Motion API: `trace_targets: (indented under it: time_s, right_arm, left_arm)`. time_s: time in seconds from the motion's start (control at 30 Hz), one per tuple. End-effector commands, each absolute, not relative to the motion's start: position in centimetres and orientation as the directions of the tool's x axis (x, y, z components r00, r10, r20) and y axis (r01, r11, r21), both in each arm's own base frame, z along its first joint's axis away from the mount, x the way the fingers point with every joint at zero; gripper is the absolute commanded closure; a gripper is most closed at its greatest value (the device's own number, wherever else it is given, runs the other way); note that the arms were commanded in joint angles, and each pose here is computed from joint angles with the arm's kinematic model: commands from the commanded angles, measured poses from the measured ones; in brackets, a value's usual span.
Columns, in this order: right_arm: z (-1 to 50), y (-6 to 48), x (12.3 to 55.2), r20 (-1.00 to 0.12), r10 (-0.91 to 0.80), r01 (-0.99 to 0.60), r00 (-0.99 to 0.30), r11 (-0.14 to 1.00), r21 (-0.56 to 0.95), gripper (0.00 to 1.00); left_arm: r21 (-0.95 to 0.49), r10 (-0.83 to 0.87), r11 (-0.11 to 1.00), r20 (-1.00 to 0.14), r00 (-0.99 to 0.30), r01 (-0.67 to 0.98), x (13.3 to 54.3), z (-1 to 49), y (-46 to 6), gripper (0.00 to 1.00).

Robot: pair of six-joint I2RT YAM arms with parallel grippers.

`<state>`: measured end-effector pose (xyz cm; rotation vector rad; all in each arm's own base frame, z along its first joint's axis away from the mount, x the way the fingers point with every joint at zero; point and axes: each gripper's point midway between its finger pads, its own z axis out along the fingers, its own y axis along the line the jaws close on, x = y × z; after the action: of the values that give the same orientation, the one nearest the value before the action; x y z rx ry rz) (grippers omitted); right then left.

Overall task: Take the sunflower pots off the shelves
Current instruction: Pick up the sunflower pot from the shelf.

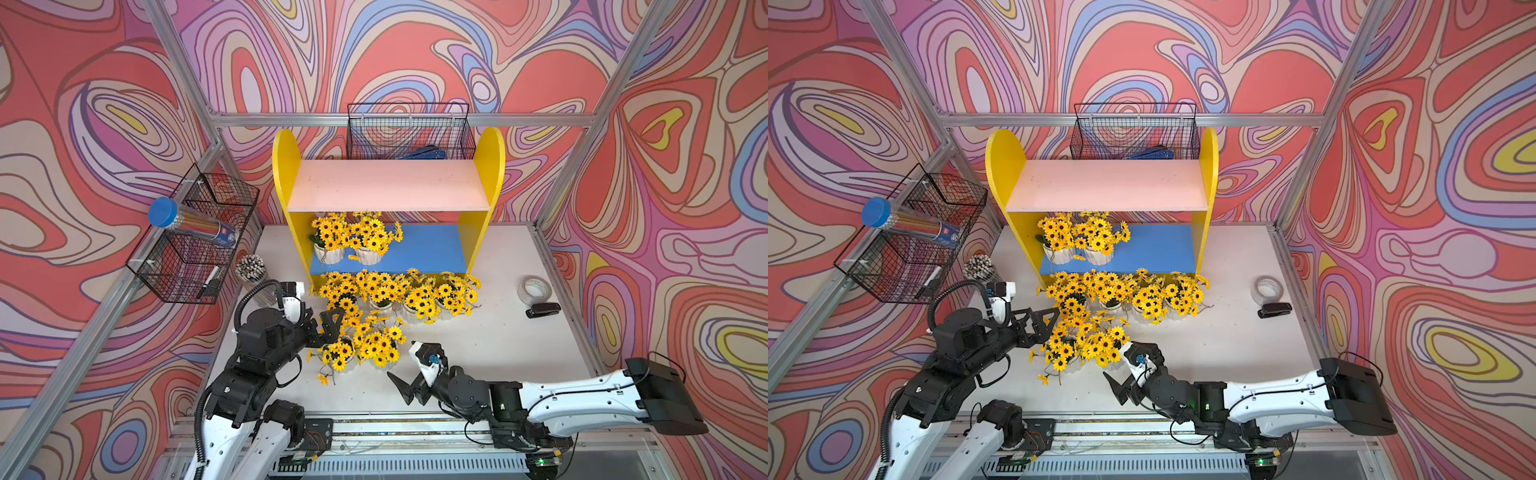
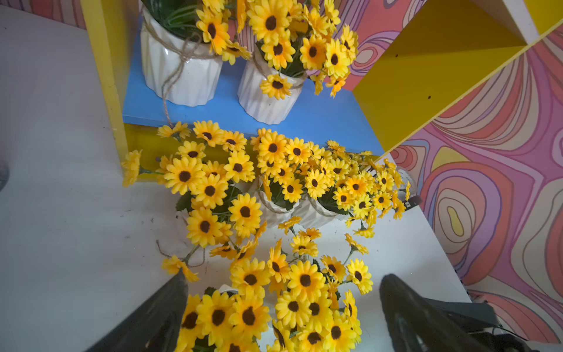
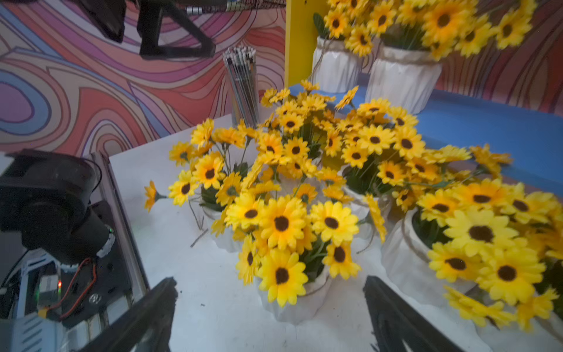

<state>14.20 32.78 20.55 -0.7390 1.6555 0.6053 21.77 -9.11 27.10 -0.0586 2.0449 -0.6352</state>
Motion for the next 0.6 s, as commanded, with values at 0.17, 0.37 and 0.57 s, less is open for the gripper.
trace_targets:
  time_s: [0.17, 0.37, 0.57]
  right_arm:
    - [27.2, 32.7, 27.0, -0.992, -0.091, -0.688, -0.084, 0.725, -0.009, 0.02]
    - [25.5, 35.3, 35.4, -0.990, -0.083, -0.685, -0.116, 0.728, 0.019, 0.02]
    - [23.4, 37.1, 40.9, -0.989, -0.060, -0.689, -0.138, 0.723, 0.052, 0.02]
  left_arm:
    - [-0.310, -0.224, 0.945, -0.842, -0.490, 0.101, 24.7, 29.1, -6.5, 0.00]
    - [-0.260, -0.196, 0.964, -0.846, -0.495, 0.063, 26.9, 28.6, -5.9, 0.00]
    - [-0.234, -0.190, 0.972, -0.843, -0.503, 0.026, 26.8, 27.2, -4.9, 0.00]
